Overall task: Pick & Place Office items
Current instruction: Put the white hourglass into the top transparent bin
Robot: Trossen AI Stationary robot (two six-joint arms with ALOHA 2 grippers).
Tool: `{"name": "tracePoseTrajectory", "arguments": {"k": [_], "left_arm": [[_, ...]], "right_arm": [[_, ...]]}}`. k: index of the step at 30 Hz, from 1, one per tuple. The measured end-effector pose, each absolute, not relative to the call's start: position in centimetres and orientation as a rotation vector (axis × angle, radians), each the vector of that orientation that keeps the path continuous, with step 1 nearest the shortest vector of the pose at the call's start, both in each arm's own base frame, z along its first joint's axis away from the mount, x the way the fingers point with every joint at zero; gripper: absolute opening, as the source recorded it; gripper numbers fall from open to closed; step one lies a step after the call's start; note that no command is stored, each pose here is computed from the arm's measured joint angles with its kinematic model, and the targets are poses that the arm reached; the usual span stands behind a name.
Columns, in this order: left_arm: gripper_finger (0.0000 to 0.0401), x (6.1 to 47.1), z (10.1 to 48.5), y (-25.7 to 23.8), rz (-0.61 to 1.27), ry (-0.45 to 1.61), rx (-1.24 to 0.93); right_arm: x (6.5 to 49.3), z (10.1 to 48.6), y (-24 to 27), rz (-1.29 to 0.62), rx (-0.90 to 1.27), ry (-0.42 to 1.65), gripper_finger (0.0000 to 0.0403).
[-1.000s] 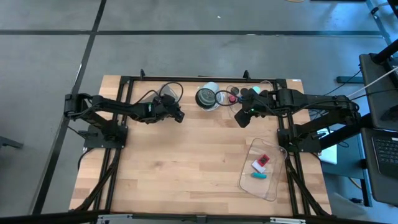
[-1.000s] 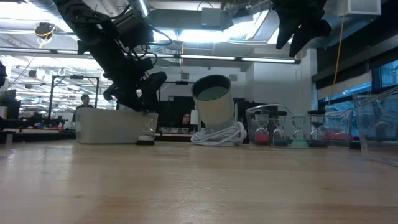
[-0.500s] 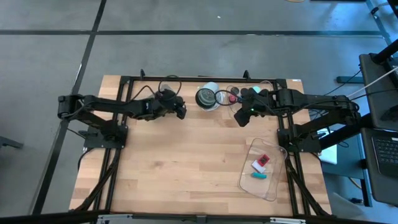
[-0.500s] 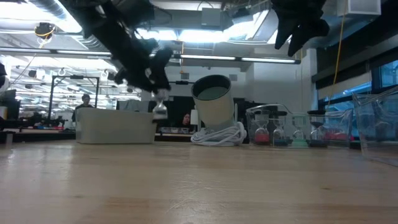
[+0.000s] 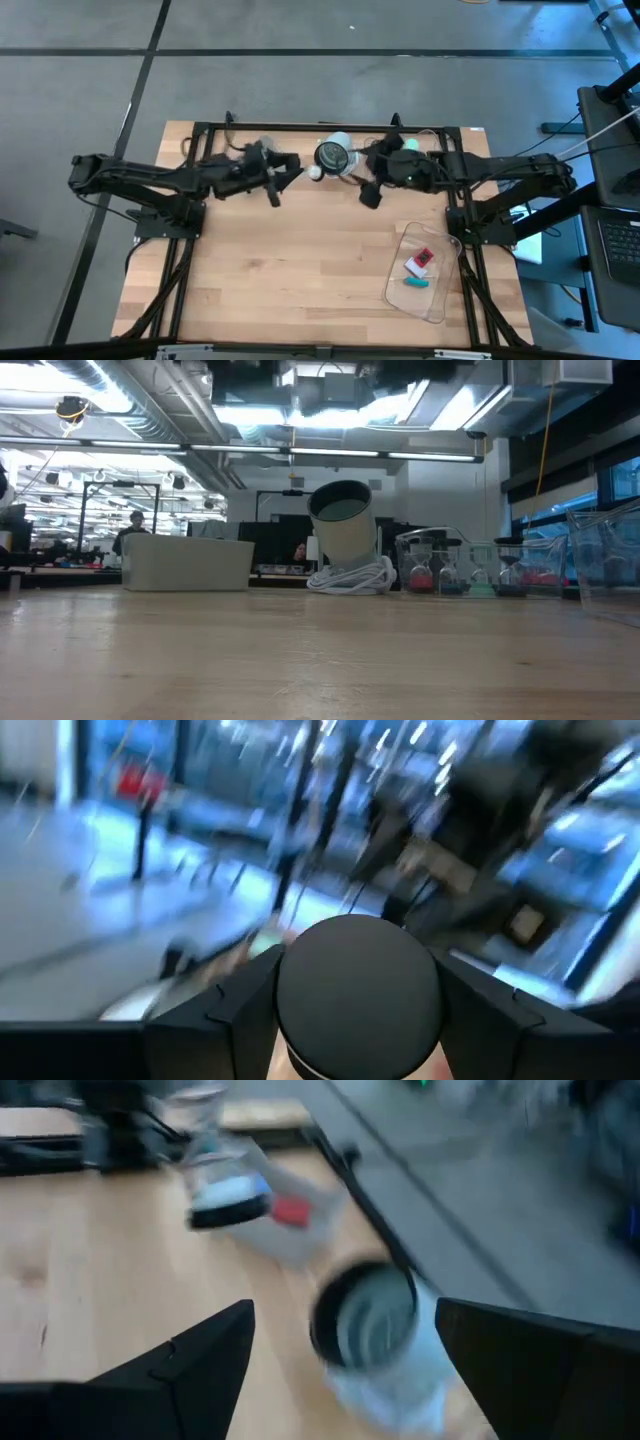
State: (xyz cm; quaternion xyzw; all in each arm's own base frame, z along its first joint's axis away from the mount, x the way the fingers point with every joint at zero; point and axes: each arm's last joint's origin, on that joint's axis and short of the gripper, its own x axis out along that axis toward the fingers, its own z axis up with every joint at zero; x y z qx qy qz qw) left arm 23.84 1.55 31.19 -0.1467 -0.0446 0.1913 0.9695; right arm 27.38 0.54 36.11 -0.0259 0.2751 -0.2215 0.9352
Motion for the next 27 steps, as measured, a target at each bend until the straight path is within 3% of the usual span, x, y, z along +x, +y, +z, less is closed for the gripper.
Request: {"name": "tracePoseTrajectory", "arguments": {"k": [6, 13, 27], "left_arm": [[0.0214, 22.6, 34.4, -0.3, 0.284, -0.332, -0.182], [0.0214, 21.9, 36.0, -1.7, 0.165, -0.489, -0.083], [0.0214, 21.2, 37.2, -1.7, 0.108, -0.642, -0.034]], "right_arm": [[29.6, 37.2, 3.3, -0.267, -0.406, 0.404, 0.0316], [31.4, 38.5, 4.8, -0.288, -0.585, 0.204, 0.0316], [33.1, 40.0, 4.6, -0.222, -0.647, -0.077, 0.0316]]}}
